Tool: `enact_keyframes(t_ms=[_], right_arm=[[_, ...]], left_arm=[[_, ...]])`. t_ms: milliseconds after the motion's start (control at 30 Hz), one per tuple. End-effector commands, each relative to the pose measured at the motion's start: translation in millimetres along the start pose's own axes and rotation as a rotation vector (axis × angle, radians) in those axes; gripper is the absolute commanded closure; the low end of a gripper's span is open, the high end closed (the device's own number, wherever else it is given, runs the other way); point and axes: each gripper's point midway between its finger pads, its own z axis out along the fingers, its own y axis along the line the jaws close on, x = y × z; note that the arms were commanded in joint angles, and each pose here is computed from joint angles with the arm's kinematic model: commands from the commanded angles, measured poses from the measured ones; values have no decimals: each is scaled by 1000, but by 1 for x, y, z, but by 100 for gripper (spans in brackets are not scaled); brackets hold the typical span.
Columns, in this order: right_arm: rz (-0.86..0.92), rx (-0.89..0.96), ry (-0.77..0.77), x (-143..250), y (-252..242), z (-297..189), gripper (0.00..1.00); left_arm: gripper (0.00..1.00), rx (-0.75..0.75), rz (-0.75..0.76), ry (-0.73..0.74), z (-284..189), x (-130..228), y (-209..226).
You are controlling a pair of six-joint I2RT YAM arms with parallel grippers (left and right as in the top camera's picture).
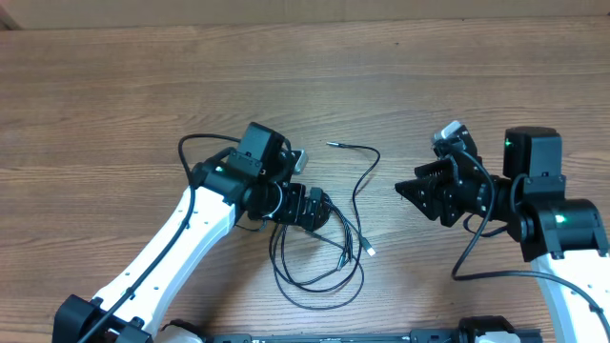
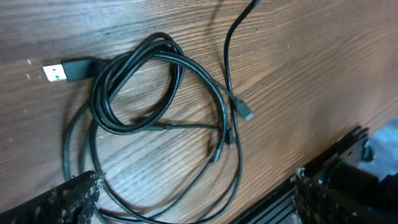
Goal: Untangle cables
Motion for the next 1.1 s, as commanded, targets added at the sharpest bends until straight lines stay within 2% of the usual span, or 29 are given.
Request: enact_keyframes(t_ms=[0,167,267,300,367,400,500,667,767,900,1067], right_arm=[[6,3,1,-1,-2,0,53],[3,4,-2,-1,-2,1,53],[4,4,-2,-1,-2,1,53],[4,4,-2,-1,-2,1,54],[4,4,-2,-1,-2,1,53],[4,4,-2,-1,-2,1,54],[4,4,-1,-1,-2,1,54],[11,2,7,1,-1,1,54],[11,1,7,1,-1,1,55],[8,1,8,1,-1,1,55],[11,1,10,2,-1,1,55]], left_arm=[[0,-34,-145,-3,3,4,0],[1,-150,-352,-41,10,7,7],[19,-218,-496,-88,14,9,9],[18,-239,-545,-104,16,10,10],[9,-271,-631,-129,20,11,13],[8,-287,-690,-141,23,12,14],[14,-323,-800,-145,33,17,17],[15,-380,-984,-130,52,25,28],[17,-404,-1054,-132,62,26,33],[15,-406,-1057,-132,80,20,37],[19,-423,-1060,-129,92,19,43]])
